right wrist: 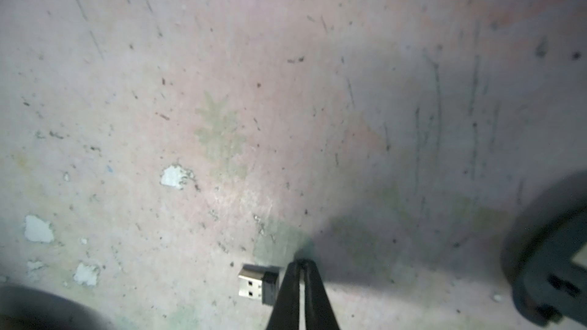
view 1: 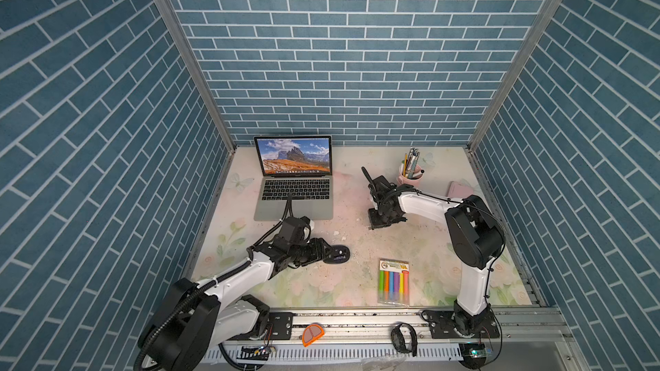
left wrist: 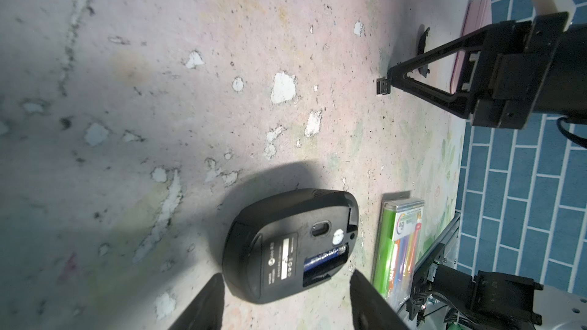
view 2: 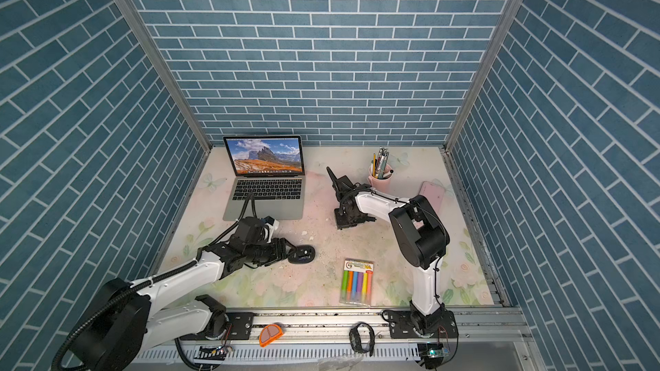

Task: Insert the wireless mouse receiver into the laptop
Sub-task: Adjust the USB plug at the center of the board.

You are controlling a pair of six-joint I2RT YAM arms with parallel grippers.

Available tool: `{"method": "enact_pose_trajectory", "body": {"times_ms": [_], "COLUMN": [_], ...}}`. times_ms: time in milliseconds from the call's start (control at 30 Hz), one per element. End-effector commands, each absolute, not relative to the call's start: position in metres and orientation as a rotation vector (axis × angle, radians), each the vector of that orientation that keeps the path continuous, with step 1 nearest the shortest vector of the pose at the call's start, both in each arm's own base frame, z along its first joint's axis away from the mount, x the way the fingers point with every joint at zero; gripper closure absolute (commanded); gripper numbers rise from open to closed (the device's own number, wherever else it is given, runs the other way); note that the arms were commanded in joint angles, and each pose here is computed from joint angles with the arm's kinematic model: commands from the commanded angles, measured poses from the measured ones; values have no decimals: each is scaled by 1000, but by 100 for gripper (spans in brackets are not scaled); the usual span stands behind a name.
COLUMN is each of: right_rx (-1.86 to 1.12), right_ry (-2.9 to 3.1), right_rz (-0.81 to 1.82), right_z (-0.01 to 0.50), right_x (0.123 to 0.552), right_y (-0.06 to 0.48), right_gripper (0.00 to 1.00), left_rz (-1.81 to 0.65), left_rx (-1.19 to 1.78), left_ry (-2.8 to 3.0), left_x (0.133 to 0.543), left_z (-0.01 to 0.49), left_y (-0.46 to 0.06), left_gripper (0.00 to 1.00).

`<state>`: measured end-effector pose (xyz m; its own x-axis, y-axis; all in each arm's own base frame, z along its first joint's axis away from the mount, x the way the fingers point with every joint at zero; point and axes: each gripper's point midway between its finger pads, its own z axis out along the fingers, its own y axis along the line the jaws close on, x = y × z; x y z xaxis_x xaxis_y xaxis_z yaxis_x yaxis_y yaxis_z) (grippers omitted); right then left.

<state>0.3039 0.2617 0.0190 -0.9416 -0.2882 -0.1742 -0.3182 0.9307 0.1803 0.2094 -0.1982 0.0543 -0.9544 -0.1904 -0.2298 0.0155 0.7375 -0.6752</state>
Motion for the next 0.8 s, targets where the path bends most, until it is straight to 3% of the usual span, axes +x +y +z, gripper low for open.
{"method": "enact_pose_trajectory", "body": {"times_ms": [0, 400, 533, 767], "right_rx": [-513, -552, -730, -1257], "right_ry": [3080, 3035, 2942, 2664], "right_rz": [260, 278, 276, 385], "right_z": [-3, 19, 36, 51], "right_x": [264, 257, 260, 251], "right_y": [254, 269, 269, 279], "right_gripper": [92, 92, 92, 72], "left_rz": [-1016, -1023, -1016, -1030], "left_rx": [-119, -106, -105, -83], "left_ry": [2639, 2631, 2623, 2619], "left_x": [217, 219, 218, 217], "left_z": [61, 65, 66, 67], "left_y": [-198, -199, -197, -198], "left_gripper": [36, 36, 36, 36]}}
